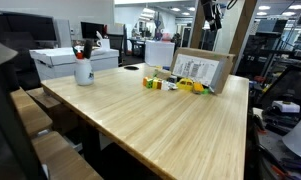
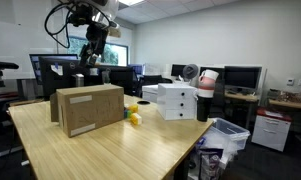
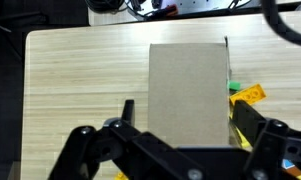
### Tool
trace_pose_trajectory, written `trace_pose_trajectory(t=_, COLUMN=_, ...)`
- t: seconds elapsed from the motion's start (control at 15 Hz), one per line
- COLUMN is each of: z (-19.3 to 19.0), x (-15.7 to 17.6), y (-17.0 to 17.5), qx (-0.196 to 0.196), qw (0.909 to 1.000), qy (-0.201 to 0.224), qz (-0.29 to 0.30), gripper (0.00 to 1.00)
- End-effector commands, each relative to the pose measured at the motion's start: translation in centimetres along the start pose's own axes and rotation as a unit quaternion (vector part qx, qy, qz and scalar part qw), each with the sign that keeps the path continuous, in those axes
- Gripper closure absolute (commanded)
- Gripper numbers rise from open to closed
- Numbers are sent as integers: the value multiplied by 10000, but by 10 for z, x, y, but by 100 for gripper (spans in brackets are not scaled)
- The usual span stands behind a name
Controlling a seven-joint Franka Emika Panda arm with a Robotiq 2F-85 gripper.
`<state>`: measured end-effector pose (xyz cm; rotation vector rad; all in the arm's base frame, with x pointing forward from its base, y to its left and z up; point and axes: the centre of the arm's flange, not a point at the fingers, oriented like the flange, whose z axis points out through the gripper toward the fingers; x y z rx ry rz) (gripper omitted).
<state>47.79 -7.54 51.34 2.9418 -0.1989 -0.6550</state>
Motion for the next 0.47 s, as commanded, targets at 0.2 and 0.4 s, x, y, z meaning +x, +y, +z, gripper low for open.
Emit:
trace_pose_trajectory(t=0.2, z=0, x=2, y=3, qx=13, qw=10000, qy=-11, qz=41, gripper=0)
trace_pose_trajectory(t=0.4, z=1, x=2, y=4, qx=19, qw=10000, qy=-15, qz=52, gripper=0)
